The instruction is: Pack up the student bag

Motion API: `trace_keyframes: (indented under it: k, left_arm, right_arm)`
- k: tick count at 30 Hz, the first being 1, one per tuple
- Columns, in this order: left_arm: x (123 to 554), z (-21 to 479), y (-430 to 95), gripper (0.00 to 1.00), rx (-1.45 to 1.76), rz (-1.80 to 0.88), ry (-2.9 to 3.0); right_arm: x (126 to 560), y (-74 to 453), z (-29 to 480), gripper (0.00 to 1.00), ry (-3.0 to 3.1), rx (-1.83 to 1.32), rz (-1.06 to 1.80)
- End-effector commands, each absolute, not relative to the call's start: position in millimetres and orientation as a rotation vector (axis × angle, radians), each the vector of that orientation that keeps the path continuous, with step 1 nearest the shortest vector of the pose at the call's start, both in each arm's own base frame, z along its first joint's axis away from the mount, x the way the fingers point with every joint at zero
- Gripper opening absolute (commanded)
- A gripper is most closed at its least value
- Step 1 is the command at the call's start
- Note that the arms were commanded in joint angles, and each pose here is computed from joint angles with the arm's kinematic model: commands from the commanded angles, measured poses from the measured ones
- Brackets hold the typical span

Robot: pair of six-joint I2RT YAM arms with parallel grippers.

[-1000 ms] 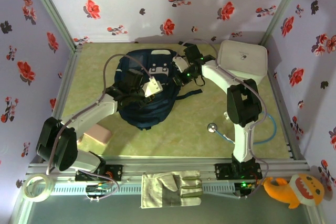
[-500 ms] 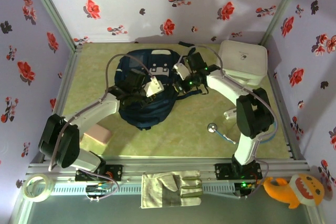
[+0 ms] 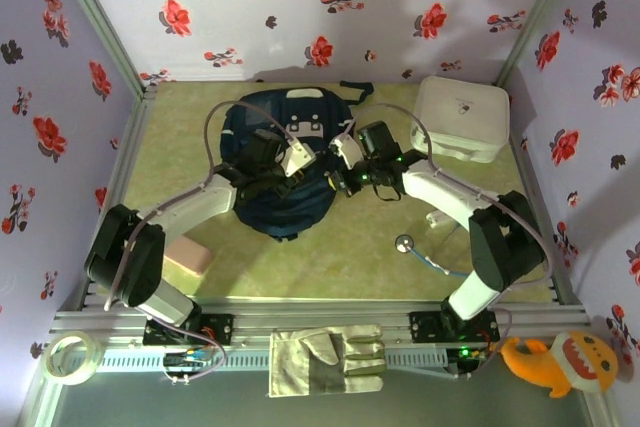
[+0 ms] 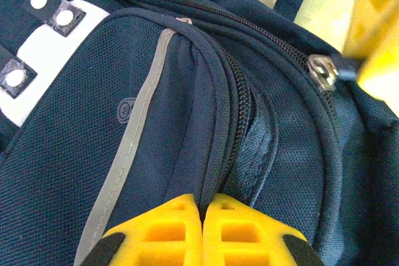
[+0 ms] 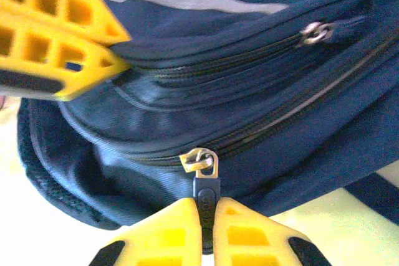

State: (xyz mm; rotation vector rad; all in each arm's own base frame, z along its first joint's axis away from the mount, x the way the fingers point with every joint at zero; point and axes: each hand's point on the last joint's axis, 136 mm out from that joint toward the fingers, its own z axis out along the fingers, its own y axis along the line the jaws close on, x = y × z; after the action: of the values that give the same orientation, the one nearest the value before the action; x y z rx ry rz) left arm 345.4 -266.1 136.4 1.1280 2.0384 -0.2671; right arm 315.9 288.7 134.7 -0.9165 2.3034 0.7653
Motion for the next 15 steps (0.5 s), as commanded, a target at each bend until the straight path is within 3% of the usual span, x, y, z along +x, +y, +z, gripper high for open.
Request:
trace_keyframes:
  k: [1, 10, 15]
  left_arm:
    - [372.4, 169.7, -286.3, 0.0, 0.974, -0.346, 1.941]
    - [371.8, 192.2, -302.7, 0.0, 0.9, -0.496, 1.884]
    - [371.4, 188.2, -305.1, 0.0, 0.914, -0.505, 1.874]
  right_arm:
    - [298.4, 309.2, 150.9, 0.0, 2.233, -0.931, 0.878]
    - [299.7, 318.5, 128.8, 0.0, 2.232, -0.839, 0.871]
    - [297.6, 322.5, 157.9, 0.0, 2.111, -0.799, 0.944]
